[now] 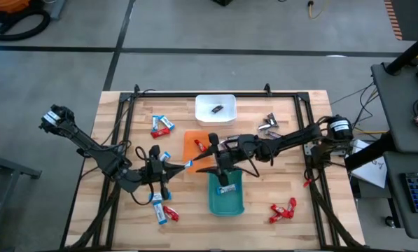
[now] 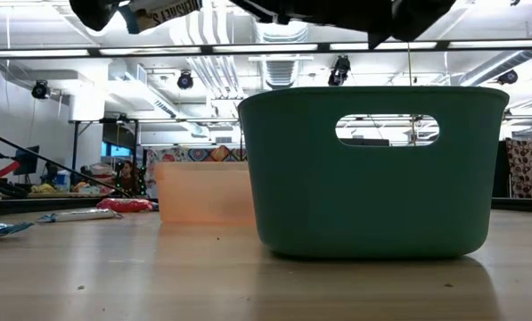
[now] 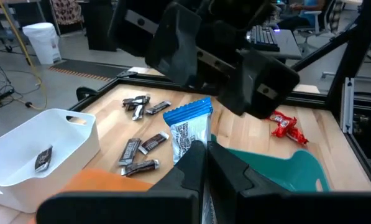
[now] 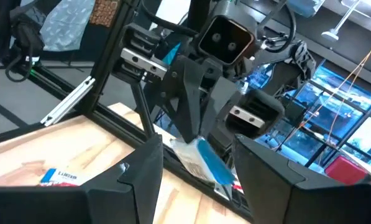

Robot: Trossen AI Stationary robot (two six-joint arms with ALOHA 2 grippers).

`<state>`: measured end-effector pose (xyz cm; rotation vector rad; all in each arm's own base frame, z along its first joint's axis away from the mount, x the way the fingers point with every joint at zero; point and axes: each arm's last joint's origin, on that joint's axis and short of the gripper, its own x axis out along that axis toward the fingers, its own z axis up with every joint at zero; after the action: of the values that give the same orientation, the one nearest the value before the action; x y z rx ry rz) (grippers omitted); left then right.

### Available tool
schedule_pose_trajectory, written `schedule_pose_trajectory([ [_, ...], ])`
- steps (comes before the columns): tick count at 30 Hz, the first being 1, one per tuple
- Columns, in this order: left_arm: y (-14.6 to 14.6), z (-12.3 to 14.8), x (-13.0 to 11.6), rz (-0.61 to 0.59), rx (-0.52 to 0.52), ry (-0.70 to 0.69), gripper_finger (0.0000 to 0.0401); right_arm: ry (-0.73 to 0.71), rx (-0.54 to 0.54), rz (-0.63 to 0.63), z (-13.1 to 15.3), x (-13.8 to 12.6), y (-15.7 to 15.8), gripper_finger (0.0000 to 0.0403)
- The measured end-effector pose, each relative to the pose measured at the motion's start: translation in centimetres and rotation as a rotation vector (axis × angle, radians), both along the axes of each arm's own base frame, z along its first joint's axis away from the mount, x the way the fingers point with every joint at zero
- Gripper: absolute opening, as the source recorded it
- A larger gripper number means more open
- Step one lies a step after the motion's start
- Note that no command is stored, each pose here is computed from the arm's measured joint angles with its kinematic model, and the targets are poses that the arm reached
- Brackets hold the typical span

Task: Sort candy
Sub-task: Put the white chocolate bar into the green bin

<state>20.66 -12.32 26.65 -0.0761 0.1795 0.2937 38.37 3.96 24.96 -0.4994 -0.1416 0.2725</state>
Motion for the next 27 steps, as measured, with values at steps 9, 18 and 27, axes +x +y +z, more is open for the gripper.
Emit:
schedule_pose_trajectory([
  [9, 0.1, 0.1, 0.1, 0.002, 0.001, -0.009, 0.0, 0.017, -0.009, -0.021, -0.4, 2.5, 0.1, 0.0185],
  [18, 0.1, 0.1, 0.1, -0.001, 0.01, -0.007, 0.0, 0.065, -0.046, -0.029, -0.7, 4.0, 0.2, 0.0136],
  [27, 0.1, 0.0, 0.1, 0.0, 0.017, 0.001, 0.0, 0.081, -0.08, -0.028, -1.0, 3.9, 0.2, 0.0023],
])
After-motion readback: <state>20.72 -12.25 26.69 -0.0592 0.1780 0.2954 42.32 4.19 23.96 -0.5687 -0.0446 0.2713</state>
